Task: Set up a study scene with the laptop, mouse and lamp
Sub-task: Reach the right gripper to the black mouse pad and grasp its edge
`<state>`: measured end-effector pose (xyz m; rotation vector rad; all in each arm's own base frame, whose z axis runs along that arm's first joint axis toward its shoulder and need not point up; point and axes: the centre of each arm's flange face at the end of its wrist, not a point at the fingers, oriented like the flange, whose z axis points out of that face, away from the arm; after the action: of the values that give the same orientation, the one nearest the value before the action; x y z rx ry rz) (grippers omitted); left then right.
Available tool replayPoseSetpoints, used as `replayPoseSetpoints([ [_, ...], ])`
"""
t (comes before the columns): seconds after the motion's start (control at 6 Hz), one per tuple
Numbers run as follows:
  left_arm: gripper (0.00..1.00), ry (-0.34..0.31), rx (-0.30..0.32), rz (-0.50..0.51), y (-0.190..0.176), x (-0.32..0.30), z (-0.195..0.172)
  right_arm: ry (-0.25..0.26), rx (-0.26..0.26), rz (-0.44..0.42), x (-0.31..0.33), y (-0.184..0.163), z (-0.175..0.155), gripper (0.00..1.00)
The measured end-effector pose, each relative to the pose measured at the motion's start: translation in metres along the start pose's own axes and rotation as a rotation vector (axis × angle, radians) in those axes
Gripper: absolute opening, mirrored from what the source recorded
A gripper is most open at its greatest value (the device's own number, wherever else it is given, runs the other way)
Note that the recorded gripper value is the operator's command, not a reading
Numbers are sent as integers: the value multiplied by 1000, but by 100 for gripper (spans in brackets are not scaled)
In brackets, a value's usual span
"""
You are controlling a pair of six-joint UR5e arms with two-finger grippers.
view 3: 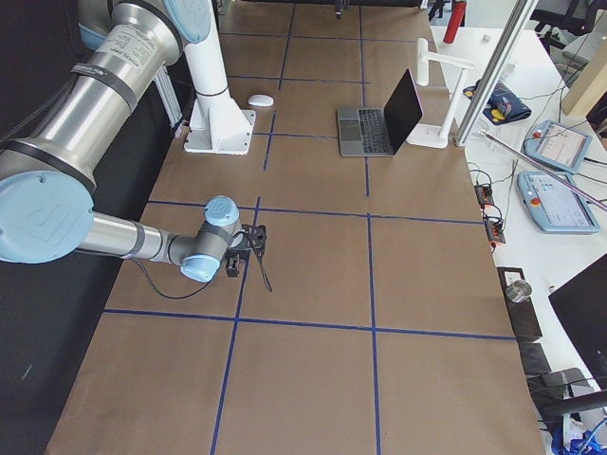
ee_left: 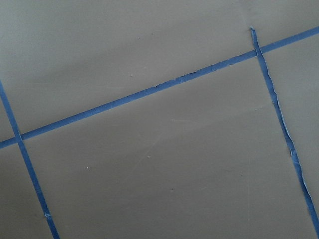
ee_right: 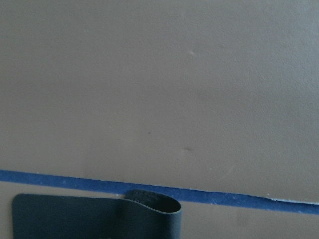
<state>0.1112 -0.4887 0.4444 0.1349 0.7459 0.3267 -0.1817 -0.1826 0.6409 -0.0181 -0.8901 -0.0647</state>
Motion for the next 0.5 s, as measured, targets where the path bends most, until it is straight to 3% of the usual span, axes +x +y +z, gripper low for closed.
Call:
replayPoseSetpoints([
  [0.17, 100, 0, 2, 1, 0, 1, -1, -10, -11, -3, -3, 2, 6, 90],
  [0.33, 100, 0, 4, 2, 0, 1, -2, -23, -20, -5, -10, 3, 11, 72],
  [0.5, 100, 0, 5, 3, 0, 1, -3, -32, -28, -7, -16, 3, 15, 28],
])
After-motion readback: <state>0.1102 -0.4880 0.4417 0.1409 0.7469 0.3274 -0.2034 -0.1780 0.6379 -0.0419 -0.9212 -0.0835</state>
